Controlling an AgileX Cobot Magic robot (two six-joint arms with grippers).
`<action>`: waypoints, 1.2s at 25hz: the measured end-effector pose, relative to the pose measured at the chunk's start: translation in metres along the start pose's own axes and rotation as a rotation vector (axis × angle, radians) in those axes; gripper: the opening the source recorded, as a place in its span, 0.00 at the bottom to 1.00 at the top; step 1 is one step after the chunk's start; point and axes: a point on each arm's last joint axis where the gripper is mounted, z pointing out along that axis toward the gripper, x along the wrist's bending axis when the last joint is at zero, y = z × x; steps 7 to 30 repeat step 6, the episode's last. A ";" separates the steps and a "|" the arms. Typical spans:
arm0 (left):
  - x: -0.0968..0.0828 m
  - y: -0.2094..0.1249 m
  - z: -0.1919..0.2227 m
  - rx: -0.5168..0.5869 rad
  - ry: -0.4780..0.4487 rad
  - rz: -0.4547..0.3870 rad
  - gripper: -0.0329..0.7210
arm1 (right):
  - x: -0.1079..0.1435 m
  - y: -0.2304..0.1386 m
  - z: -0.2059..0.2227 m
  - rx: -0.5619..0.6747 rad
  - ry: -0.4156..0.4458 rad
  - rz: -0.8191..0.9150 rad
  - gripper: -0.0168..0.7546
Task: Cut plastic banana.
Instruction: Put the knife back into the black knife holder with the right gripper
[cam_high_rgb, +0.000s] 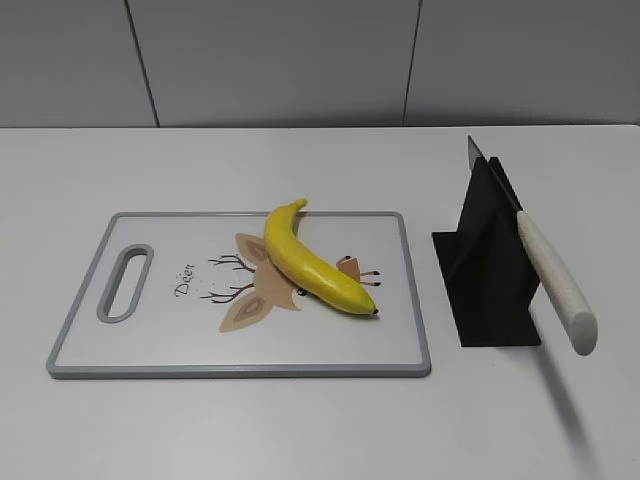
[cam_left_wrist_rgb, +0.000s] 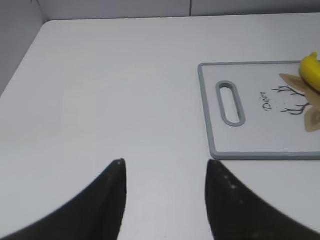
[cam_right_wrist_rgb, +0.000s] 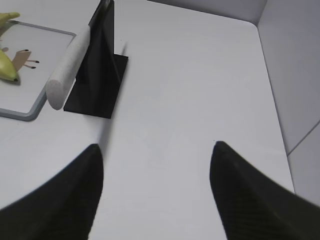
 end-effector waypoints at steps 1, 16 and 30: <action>0.000 0.000 0.000 0.001 0.016 -0.009 0.70 | 0.000 0.000 0.000 0.000 0.000 0.000 0.70; 0.000 0.000 0.000 0.002 0.035 -0.019 0.69 | 0.000 0.000 0.000 0.000 0.000 0.000 0.70; 0.000 0.000 0.000 0.002 0.035 -0.019 0.69 | 0.000 0.000 0.000 0.000 0.000 0.000 0.70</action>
